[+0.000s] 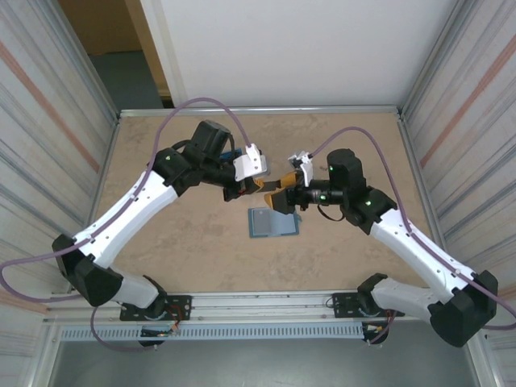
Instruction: Take the credit cards out of the card holder
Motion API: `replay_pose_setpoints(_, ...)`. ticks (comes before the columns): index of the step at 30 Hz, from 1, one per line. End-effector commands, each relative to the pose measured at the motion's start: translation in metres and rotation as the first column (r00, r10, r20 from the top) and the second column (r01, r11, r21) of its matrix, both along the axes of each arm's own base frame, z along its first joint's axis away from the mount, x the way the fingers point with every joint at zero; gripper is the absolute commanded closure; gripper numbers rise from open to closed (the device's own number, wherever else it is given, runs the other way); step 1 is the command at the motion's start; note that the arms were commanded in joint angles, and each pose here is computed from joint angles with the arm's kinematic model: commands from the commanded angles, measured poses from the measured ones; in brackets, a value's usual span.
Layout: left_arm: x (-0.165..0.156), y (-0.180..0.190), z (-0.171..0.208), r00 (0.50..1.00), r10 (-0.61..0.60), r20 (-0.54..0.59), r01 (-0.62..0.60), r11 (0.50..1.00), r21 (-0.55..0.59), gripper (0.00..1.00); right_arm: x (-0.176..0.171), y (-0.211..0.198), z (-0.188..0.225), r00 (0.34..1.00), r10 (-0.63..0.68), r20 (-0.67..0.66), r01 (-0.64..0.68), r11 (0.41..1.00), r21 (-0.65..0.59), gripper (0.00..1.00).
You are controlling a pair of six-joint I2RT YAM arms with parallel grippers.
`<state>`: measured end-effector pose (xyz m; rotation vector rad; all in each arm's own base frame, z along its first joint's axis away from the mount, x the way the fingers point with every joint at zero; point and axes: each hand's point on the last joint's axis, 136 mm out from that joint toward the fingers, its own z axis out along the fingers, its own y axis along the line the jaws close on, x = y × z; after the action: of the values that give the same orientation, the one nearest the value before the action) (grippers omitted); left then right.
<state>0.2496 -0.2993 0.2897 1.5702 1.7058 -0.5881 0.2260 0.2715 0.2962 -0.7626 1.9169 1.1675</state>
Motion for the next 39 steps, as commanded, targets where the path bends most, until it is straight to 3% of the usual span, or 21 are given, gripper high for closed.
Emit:
replay_pose_setpoints(1, 0.034, 0.019, 0.000, 0.987, 0.139, 0.082, -0.138, 0.990, -0.016, 1.00, 0.014, -0.025, 0.015, 0.989, -0.146, 0.019, 0.146, 0.989, 0.010, 0.11)
replay_pose_setpoints(3, 0.050, 0.027, -0.006, 0.977, 0.190, 0.100, -0.187, 0.982, -0.036, 1.00, 0.019, -0.038, 0.016, 0.976, -0.215, 0.023, 0.214, 0.977, 0.009, 0.00)
replay_pose_setpoints(9, 0.098, 0.047, -0.044, 0.949, 0.270, 0.163, -0.275, 0.961, 0.009, 1.00, 0.038, -0.074, 0.010, 0.909, -0.416, -0.001, 0.416, 0.909, -0.022, 0.01)
replay_pose_setpoints(17, 0.141, 0.054, -0.095, 0.954, 0.239, 0.181, -0.252, 0.966, 0.052, 1.00, 0.051, -0.097, -0.001, 0.850, -0.524, -0.059, 0.524, 0.852, -0.018, 0.01)
replay_pose_setpoints(27, 0.160, 0.057, -0.131, 0.976, 0.206, 0.075, -0.210, 0.977, 0.035, 1.00, 0.062, -0.113, -0.029, 0.781, -0.620, -0.068, 0.614, 0.784, -0.093, 0.01)
replay_pose_setpoints(39, 0.175, 0.060, -0.166, 0.984, 0.176, 0.024, -0.177, 0.981, 0.083, 1.00, 0.066, -0.115, -0.034, 0.764, -0.639, -0.089, 0.630, 0.769, -0.108, 0.01)
